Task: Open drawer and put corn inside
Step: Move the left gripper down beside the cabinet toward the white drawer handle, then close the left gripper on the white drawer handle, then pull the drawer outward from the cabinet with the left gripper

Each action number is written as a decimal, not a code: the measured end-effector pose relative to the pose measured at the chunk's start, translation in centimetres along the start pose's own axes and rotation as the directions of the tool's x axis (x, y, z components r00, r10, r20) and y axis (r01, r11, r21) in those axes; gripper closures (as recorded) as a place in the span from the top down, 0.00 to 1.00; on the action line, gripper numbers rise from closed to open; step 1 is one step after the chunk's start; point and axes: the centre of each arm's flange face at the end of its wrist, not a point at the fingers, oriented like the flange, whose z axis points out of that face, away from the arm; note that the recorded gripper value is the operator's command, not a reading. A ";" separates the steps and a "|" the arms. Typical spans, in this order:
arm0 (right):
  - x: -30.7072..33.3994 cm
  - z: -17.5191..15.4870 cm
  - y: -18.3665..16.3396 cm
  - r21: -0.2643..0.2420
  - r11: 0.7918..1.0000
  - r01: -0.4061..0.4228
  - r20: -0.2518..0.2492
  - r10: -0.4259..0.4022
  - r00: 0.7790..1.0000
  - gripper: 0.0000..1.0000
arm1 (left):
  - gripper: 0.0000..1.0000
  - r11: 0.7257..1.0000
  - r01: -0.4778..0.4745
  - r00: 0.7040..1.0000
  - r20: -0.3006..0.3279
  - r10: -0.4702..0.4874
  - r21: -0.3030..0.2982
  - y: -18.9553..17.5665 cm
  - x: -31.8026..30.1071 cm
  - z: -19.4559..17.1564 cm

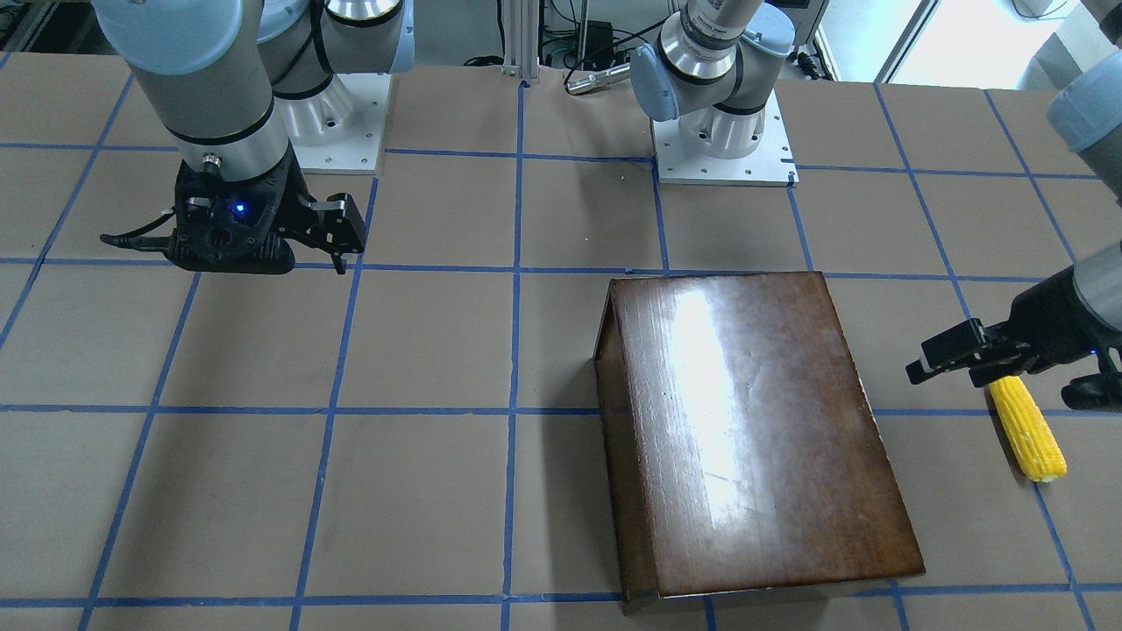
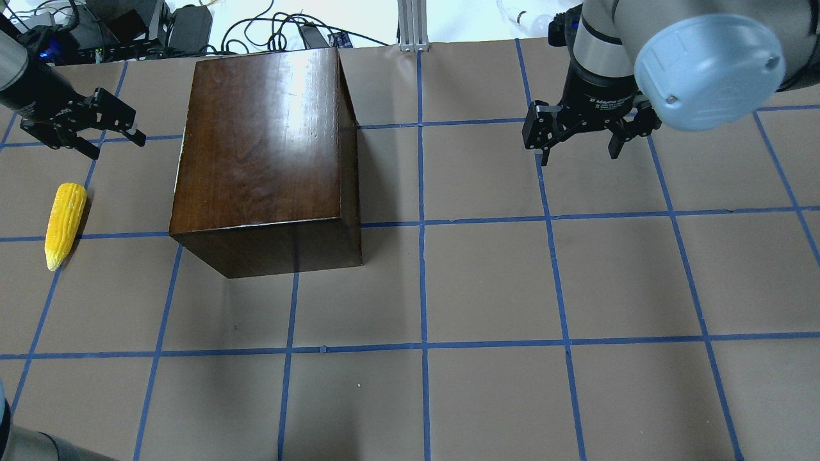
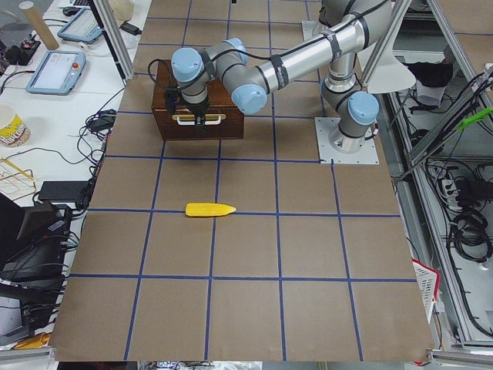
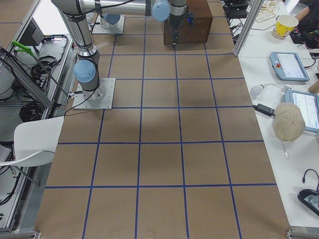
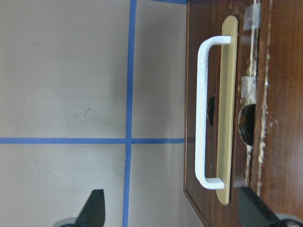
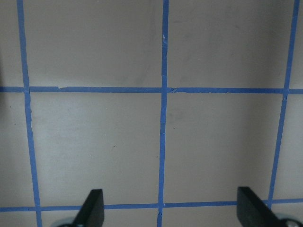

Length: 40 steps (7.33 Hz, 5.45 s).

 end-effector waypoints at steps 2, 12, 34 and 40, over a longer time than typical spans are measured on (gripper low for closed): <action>0.0 0.0 0.0 -0.001 1.000 0.000 0.000 0.000 1.000 1.00 | 1.00 1.000 0.006 0.999 -0.034 -0.006 -0.003 -1.2 -1.0 2.2; 0.0 0.0 0.0 0.000 1.000 0.000 0.000 0.000 1.000 1.00 | 1.00 0.999 -0.042 0.991 -0.125 0.040 -0.017 -2.8 -1.6 6.9; 0.0 0.0 0.0 0.000 1.000 0.000 0.000 0.000 1.000 1.00 | 1.00 0.998 -0.031 0.997 -0.068 0.027 -0.061 -3.6 -3.9 9.2; 0.0 0.0 0.0 -0.001 1.000 0.000 0.000 0.000 1.000 1.00 | 1.00 0.999 0.012 0.998 -0.065 -0.015 -0.044 -3.1 -7.1 8.1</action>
